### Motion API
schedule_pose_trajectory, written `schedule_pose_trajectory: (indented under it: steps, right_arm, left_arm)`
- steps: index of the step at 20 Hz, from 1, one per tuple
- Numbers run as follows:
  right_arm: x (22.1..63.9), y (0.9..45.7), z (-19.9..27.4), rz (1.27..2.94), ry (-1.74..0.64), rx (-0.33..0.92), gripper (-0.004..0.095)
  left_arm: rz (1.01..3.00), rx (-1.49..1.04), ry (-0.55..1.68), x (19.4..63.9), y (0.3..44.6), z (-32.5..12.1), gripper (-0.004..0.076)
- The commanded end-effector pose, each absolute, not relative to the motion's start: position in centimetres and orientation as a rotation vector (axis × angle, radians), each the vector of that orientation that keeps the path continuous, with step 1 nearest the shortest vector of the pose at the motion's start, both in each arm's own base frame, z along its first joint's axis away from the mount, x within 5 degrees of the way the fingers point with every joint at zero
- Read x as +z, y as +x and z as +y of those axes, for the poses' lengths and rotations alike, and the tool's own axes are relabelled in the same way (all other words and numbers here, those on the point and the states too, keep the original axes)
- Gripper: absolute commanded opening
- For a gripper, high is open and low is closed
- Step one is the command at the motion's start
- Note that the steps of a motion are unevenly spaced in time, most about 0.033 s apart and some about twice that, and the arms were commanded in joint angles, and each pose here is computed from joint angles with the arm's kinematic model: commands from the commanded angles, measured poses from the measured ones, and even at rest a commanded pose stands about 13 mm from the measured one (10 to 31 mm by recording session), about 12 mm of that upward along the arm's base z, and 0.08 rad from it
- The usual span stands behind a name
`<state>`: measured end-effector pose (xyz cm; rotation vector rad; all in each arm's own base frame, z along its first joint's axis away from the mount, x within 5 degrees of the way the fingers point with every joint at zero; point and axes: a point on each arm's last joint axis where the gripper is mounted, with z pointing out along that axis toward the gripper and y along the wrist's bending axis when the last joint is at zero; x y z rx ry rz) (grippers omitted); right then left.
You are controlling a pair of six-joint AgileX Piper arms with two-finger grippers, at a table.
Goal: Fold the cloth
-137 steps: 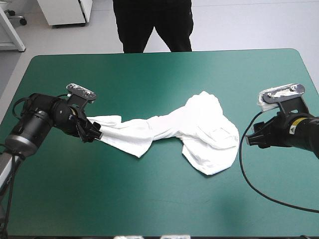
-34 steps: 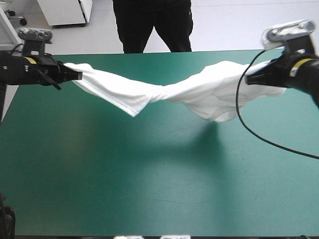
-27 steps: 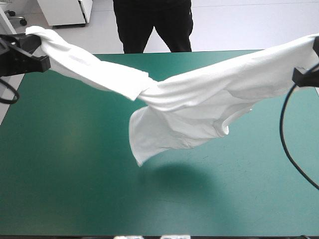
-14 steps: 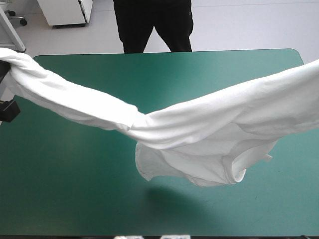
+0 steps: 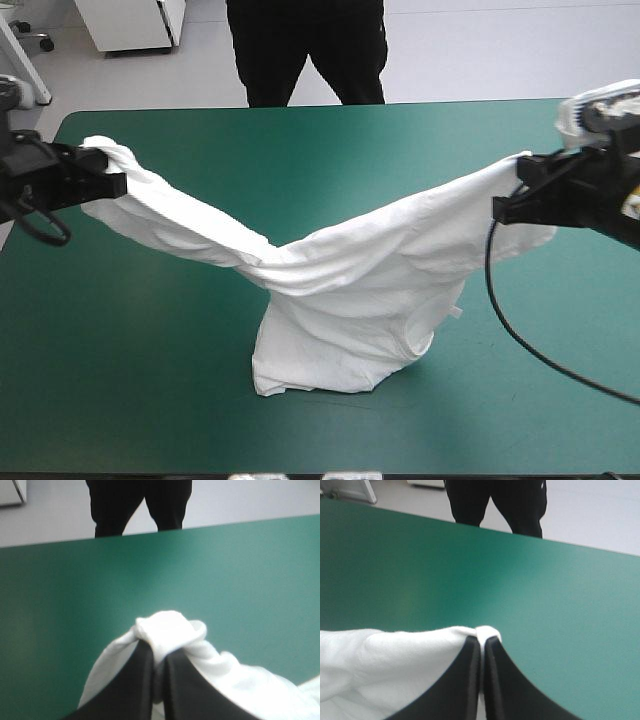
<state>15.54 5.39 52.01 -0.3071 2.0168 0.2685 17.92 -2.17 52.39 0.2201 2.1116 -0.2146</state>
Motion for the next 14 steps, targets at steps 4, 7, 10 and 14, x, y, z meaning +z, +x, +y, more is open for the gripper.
schedule_pose_trajectory:
  steps: [4,7,10,14]
  right_arm:
    - [46.5,28.2,8.5,2.056,-0.331,0.133,-0.0017]
    - [43.0,33.7,10.1,2.142,-0.349,0.119,-0.0017]
    - [41.0,36.9,11.1,2.184,-0.358,0.108,-0.0017]
    - [38.2,39.5,11.2,2.265,-0.382,0.034,0.0088]
  left_arm:
    - [2.111,-0.242,0.150,47.6,30.5,-2.1,-0.0009]
    - [2.181,-0.283,0.103,43.0,36.2,-2.2,-0.0009]
    - [2.270,-0.343,0.081,39.2,39.2,-2.4,-0.0008]
    - [2.351,-0.423,0.202,36.2,40.7,-3.3,0.0047]
